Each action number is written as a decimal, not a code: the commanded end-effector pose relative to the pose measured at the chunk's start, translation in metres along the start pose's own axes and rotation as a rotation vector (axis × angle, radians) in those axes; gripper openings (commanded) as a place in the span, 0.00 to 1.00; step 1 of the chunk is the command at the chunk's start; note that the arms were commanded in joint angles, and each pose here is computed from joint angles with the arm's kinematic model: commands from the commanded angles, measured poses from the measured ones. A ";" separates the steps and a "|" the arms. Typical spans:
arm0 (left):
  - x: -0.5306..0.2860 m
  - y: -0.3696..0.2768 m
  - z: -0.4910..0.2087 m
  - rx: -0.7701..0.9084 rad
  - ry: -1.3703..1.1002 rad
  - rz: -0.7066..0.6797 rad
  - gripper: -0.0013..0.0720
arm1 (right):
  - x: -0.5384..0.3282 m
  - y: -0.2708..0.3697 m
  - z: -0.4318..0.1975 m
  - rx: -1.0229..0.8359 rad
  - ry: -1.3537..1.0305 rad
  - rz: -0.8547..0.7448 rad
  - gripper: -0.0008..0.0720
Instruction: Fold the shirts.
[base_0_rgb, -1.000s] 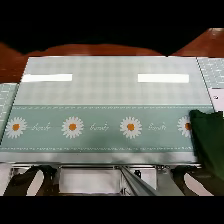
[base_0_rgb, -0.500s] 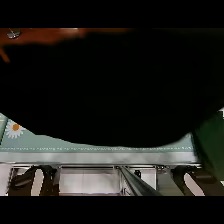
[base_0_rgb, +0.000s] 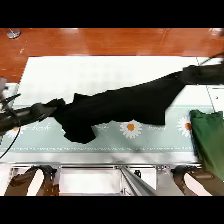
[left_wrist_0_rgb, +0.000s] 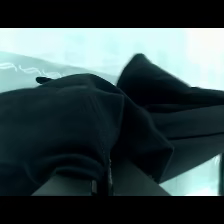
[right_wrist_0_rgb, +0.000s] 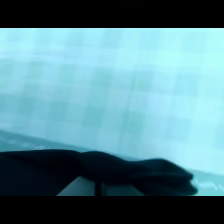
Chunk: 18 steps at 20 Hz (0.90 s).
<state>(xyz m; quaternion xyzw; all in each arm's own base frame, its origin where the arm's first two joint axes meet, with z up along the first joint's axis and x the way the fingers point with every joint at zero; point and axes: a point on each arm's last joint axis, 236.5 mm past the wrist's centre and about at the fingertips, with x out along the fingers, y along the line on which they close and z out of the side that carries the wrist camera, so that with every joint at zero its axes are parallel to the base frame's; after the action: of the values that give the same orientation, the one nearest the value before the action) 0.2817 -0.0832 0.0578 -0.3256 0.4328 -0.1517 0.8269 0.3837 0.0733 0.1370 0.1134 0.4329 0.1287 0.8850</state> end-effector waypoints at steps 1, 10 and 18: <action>0.056 0.036 0.032 -0.070 -0.052 0.053 0.05 | 0.093 -0.039 0.019 0.104 0.026 -0.034 0.05; 0.126 0.017 0.059 0.016 0.302 0.000 0.98 | 0.148 -0.066 0.059 0.217 0.142 0.077 0.86; 0.048 0.141 -0.020 -0.256 0.365 0.259 0.97 | 0.078 -0.194 -0.086 0.446 0.356 -0.091 0.86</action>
<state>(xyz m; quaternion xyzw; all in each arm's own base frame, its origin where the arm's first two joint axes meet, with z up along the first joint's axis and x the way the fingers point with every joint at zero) 0.3358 -0.0207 -0.0478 -0.2939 0.6087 -0.0687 0.7337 0.4301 -0.0628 -0.0064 0.1967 0.6011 0.0196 0.7743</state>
